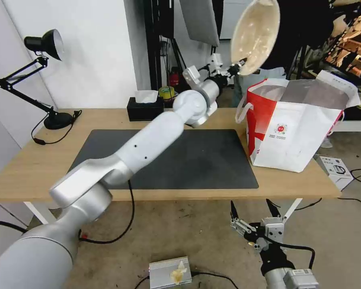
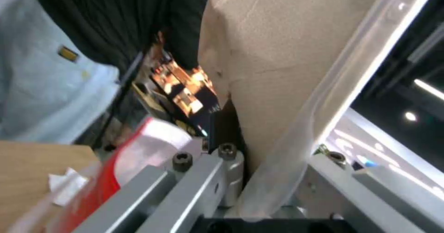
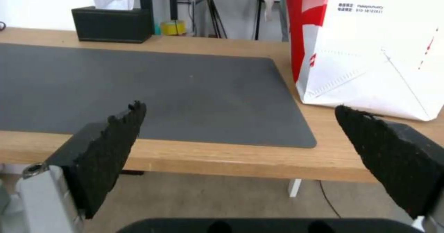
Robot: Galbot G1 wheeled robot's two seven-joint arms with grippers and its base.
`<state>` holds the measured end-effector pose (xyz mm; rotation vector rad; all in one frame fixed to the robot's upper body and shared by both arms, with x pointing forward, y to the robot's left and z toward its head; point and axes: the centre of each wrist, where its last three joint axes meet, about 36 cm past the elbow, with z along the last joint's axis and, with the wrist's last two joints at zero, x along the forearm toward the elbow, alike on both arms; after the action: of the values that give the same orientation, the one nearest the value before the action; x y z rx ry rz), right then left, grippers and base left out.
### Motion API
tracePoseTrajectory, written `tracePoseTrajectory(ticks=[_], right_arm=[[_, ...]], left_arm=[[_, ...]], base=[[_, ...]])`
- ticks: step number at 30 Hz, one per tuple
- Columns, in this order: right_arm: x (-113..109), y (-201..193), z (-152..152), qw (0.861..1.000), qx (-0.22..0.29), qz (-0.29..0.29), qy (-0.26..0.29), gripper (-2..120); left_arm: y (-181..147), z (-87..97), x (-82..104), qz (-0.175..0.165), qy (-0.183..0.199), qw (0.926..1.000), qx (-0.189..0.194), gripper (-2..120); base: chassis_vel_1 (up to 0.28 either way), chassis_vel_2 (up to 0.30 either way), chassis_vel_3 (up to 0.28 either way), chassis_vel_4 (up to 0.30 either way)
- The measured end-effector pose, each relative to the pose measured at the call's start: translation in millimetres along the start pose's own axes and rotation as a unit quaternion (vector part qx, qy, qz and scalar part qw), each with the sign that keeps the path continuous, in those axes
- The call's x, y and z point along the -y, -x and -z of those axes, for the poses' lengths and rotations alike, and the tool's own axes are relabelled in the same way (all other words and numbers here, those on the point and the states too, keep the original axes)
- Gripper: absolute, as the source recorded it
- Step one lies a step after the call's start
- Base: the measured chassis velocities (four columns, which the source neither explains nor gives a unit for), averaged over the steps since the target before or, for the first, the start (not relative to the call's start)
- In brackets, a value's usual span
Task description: Pick up the trash from the table and place it into the takeout bag.
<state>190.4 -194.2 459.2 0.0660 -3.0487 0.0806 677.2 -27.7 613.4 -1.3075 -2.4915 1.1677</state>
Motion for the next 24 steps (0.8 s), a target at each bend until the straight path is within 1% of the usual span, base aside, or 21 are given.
tracePoseTrajectory(ticks=[3,4,5,8,9,13,14,16,18,19,24], right_arm=[[0,0,0,1.000,0.000,0.000,0.000,100],[0,0,0,1.000,0.000,0.000,0.000,100],[0,0,0,1.000,0.000,0.000,0.000,100],[0,0,0,1.000,0.000,0.000,0.000,100],[0,0,0,1.000,0.000,0.000,0.000,100],[0,0,0,1.000,0.000,0.000,0.000,100],[0,0,0,1.000,0.000,0.000,0.000,100],[0,0,0,1.000,0.000,0.000,0.000,100],[0,0,0,1.000,0.000,0.000,0.000,100],[0,0,0,1.000,0.000,0.000,0.000,100],[0,0,0,1.000,0.000,0.000,0.000,100]], left_arm=[[6,-10.5,-8.5,-0.022,-0.005,0.9996,-0.016,1],[6,-10.5,-8.5,-0.022,-0.005,0.9996,-0.016,1],[7,-13.7,-13.8,-0.029,-0.004,0.9992,-0.028,1],[10,-13.7,-27.0,-0.041,-0.002,0.9973,-0.060,1],[10,-13.7,-27.0,-0.041,-0.002,0.9973,-0.060,1],[15,-3.6,-43.1,-0.051,0.001,0.9940,-0.096,1],[15,-3.6,-43.1,-0.051,0.001,0.9940,-0.096,1],[15,4.0,-53.9,-0.050,0.014,0.9920,-0.115,1],[14,11.3,-60.8,-0.049,0.022,0.9903,-0.128,1],[14,11.3,-60.8,-0.049,0.022,0.9903,-0.128,1],[10,18.5,-74.0,-0.036,0.029,0.9876,-0.150,1]], base=[[0.000,0.000,0.000,0.000],[0.000,0.000,0.000,0.000],[0.000,0.000,0.000,0.000],[0.000,0.000,0.000,0.000],[0.000,0.000,0.000,0.000],[0.000,0.000,0.000,0.000],[0.000,0.000,0.000,0.000],[0.000,0.000,0.000,0.000],[0.000,0.000,0.000,0.000],[0.000,0.000,0.000,0.000],[0.000,0.000,0.000,0.000]])
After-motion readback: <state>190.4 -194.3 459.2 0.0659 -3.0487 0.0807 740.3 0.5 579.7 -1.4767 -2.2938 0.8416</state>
